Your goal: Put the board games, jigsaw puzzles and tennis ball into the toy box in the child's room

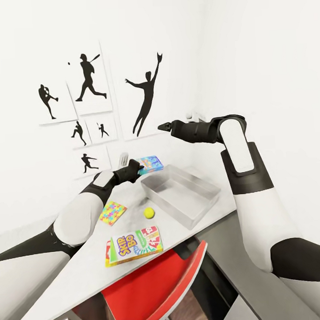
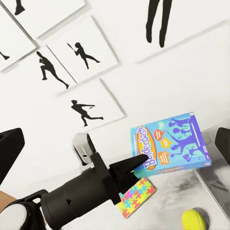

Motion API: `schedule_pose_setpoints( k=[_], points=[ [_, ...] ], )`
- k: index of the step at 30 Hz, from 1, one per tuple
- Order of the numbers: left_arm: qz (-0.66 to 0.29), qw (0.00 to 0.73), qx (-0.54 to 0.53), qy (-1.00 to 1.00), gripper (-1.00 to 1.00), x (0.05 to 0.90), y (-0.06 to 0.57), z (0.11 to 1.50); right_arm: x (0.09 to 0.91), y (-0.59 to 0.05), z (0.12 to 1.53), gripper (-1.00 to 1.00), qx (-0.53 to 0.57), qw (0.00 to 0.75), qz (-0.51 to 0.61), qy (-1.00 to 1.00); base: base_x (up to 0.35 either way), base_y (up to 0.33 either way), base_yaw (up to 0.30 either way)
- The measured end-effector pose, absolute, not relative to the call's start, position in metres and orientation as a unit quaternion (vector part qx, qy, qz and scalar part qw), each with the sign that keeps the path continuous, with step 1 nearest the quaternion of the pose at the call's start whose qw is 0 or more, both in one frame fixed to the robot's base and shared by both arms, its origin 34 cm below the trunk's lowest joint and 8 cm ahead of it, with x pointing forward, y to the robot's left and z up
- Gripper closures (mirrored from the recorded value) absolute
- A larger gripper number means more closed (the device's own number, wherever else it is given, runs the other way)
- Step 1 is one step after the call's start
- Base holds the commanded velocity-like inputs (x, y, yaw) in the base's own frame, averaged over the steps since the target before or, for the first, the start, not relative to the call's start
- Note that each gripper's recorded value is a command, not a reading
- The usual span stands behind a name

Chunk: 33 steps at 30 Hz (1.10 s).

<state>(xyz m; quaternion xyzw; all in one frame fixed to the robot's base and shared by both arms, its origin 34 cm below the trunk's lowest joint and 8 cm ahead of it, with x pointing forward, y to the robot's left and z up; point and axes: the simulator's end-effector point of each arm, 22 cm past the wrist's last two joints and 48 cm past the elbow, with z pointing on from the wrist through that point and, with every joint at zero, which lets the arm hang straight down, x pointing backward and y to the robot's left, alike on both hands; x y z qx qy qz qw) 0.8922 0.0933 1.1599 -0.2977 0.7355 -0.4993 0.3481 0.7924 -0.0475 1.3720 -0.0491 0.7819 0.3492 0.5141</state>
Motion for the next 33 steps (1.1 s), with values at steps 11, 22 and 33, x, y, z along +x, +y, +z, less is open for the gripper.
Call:
schedule_pose_setpoints(
  k=[11, 22, 33],
  points=[
    [-0.515, 0.34, -0.288, 0.732, 1.0, 0.893, 0.086, 1.156, 0.799, -0.047, 1.36, -1.0, -0.046, 0.507, 0.351, 0.786, 0.0, 0.0, 0.0],
    [-0.509, 0.335, -0.295, 0.736, 1.0, 0.895, 0.08, 1.139, 0.787, -0.04, 1.389, -1.0, -0.062, 0.527, 0.379, 0.758, 0.0, 0.0, 0.0],
    [-0.495, 0.331, -0.304, 0.744, 1.0, 0.899, 0.083, 1.12, 0.788, -0.033, 1.388, -1.0, -0.067, 0.519, 0.396, 0.754, 0.0, 0.0, 0.0]
  ],
)
